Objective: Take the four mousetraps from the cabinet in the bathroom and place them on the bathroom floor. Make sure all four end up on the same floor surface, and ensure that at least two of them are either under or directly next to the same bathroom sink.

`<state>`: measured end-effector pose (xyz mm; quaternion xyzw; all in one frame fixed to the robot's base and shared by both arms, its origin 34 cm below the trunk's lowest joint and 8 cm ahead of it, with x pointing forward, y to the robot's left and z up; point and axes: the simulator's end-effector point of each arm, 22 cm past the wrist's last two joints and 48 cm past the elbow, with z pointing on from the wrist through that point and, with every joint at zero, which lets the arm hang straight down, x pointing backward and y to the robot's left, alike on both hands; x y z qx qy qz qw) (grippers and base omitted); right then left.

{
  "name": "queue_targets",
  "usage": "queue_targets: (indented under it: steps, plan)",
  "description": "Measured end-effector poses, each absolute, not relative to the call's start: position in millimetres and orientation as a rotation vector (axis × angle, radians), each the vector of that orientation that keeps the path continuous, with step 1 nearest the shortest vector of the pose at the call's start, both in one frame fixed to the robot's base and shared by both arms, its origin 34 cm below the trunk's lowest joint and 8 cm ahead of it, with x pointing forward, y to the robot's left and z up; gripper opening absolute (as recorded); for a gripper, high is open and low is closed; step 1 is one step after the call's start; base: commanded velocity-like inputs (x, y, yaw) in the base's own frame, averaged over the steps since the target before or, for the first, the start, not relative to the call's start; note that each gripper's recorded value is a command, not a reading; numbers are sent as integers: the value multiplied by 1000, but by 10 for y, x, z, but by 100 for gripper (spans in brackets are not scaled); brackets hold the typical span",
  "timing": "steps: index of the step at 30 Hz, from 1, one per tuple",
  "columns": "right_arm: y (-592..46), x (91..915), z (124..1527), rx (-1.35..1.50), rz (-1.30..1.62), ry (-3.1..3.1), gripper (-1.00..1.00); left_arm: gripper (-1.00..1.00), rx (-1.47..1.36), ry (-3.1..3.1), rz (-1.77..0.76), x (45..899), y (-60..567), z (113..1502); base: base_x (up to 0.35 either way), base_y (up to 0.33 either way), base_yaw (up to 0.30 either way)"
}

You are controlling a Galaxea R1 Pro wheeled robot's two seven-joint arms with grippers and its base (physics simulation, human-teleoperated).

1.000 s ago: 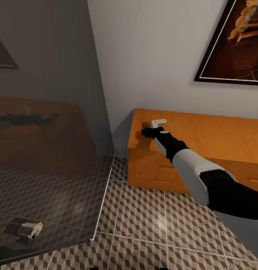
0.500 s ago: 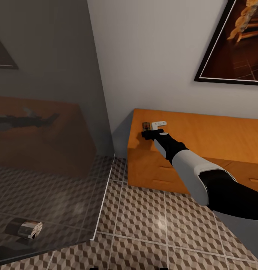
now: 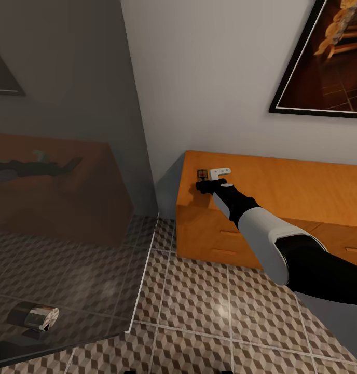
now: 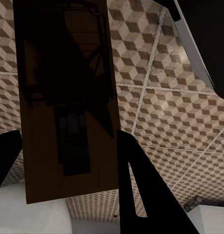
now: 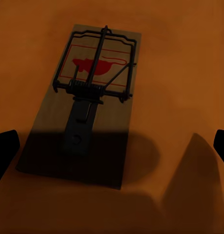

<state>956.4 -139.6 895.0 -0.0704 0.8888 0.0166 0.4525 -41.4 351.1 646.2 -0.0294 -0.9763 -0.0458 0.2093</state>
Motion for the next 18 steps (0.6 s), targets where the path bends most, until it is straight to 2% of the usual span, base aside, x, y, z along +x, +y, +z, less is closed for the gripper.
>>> queue_targets:
  steps: [18]
  plan:
    - [-1395,9564,8949,-174,41,2195,100,-100,-82,-2717,-126,-410,3508,6460,0,0,0]
